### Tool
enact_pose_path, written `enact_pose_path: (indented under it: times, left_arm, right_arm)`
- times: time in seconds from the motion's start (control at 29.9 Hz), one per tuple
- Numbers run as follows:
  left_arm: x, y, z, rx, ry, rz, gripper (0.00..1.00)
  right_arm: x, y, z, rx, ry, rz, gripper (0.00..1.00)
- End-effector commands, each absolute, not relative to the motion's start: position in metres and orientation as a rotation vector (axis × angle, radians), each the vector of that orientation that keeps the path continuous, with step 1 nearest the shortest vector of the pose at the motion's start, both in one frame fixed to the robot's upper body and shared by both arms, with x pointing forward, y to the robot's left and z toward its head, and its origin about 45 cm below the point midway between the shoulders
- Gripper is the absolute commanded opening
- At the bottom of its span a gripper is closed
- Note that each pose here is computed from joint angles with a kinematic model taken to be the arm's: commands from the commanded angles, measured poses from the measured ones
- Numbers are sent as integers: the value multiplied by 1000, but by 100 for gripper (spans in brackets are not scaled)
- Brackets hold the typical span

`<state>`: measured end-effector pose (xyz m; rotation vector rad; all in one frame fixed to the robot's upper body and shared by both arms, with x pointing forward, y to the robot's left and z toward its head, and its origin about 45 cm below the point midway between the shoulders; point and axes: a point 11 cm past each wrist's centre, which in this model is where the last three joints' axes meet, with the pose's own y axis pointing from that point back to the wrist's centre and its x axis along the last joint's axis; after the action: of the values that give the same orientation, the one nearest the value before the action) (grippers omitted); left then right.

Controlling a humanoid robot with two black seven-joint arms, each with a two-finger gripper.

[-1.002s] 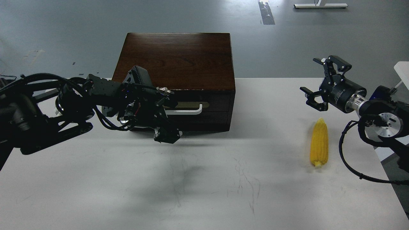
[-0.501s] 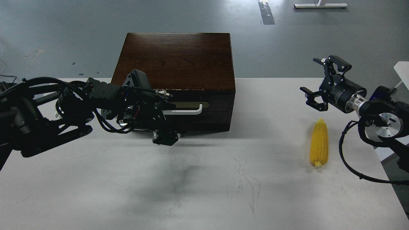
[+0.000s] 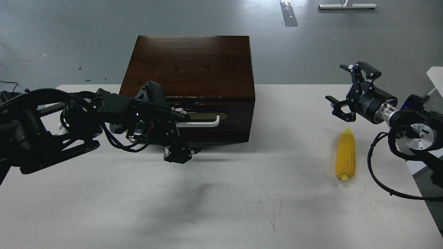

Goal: Put corn in drawer with both arms
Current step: 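Hook the left gripper onto the white drawer handle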

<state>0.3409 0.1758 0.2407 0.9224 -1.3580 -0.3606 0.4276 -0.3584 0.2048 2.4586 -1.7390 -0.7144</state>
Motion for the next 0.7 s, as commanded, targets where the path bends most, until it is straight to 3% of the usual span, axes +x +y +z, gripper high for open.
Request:
enact_pose_path:
  times: [0.0,0.67]
  left_arm:
    - [332,170,239,901,-1354,-390,98]
    - [324,172,236,923,-1317,-435,98]
  right_arm:
    - [427,-358,205,2458,-1739,-715,100]
    - [426,-363,205,2451,-1751,-715,100]
